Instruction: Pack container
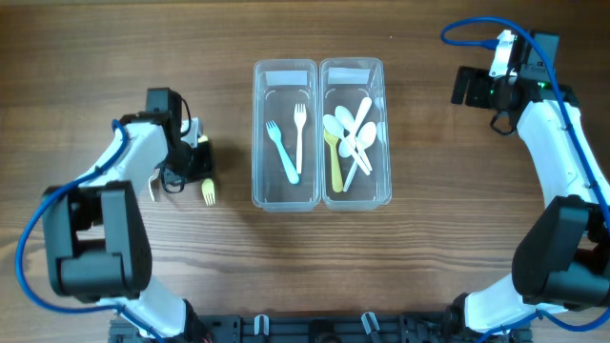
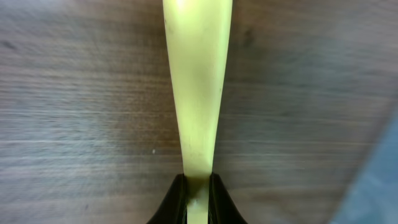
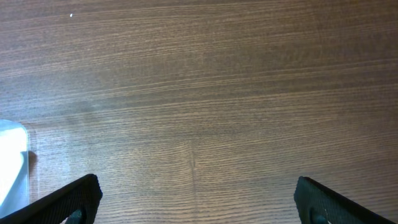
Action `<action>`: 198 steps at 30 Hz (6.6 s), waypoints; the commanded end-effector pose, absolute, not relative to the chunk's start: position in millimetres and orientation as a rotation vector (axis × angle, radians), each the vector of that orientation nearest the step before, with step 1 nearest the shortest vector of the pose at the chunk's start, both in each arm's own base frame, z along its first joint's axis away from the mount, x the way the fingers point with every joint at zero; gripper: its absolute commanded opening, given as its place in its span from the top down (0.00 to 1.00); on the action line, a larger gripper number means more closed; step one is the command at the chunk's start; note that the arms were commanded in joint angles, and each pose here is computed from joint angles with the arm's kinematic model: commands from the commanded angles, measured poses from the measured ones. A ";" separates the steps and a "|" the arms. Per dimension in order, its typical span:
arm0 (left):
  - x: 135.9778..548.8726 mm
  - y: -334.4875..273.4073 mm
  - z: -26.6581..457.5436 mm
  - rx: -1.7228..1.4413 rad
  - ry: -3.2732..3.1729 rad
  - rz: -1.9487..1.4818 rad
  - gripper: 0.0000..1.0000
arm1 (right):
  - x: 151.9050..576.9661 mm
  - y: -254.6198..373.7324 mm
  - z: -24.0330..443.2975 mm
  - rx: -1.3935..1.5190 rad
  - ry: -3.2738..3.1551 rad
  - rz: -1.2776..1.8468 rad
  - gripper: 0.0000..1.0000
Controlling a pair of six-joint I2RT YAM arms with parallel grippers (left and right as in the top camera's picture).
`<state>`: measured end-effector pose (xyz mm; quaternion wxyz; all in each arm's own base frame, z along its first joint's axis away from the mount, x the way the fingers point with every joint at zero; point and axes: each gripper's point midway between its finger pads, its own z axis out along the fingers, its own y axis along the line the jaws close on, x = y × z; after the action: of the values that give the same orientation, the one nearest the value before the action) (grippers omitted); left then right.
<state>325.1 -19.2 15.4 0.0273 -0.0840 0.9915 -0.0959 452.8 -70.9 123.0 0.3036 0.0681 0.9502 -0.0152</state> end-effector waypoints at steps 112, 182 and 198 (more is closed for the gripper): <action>338.3 53.7 -34.8 0.243 3.070 0.005 0.65 | 453.4 -69.8 130.3 0.162 2.502 -0.048 0.00; 402.3 87.6 138.3 -0.703 2.619 0.291 0.44 | 453.4 -69.8 130.3 0.162 2.502 -0.048 0.00; 390.6 119.6 22.6 -0.724 2.902 0.380 0.42 | 453.4 -69.8 130.3 0.162 2.502 -0.048 0.00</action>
<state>402.8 103.9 44.4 0.1029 -0.2501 0.9556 0.1168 452.8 -70.9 123.0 0.3036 0.0681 0.9502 -0.0152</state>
